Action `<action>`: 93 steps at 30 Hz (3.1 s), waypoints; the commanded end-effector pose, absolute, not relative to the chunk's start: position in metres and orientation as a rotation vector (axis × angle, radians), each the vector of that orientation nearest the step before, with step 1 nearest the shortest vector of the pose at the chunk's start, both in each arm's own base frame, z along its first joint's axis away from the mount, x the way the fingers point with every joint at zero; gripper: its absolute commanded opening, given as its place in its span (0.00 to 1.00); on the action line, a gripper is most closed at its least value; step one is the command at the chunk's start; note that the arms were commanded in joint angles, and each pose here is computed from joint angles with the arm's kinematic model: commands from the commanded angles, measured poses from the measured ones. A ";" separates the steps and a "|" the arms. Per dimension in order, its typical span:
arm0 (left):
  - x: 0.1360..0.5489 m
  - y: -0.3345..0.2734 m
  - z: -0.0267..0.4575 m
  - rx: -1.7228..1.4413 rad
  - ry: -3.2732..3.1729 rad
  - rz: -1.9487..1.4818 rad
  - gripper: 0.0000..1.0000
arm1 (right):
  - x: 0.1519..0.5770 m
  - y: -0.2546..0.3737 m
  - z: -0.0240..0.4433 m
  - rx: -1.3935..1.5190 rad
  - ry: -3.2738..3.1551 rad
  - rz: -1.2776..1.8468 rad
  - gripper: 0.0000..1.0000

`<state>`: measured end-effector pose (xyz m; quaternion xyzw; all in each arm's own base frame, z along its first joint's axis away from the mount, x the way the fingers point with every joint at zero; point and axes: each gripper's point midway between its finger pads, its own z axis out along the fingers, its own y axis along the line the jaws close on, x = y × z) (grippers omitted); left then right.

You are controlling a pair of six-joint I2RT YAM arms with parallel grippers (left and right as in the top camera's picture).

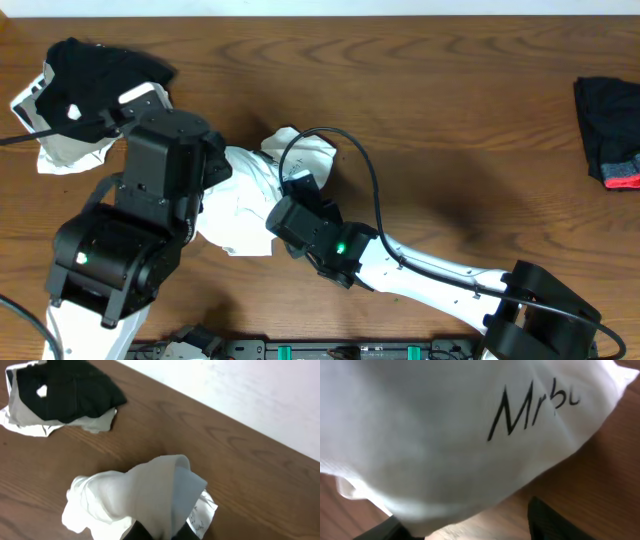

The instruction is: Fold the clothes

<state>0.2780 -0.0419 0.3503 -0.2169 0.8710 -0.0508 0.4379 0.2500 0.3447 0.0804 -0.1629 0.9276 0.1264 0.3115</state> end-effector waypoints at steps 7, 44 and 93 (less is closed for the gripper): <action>0.275 -0.035 0.383 -0.523 2.083 -0.134 0.06 | 0.239 0.377 0.094 -0.376 2.404 0.519 0.63; 0.249 -0.033 0.430 -0.490 2.036 -0.218 0.06 | 0.256 0.412 0.070 -0.205 2.324 0.628 0.55; 0.221 -0.063 0.450 -0.336 2.090 -0.454 0.06 | 0.300 0.101 0.267 0.195 2.135 0.139 0.01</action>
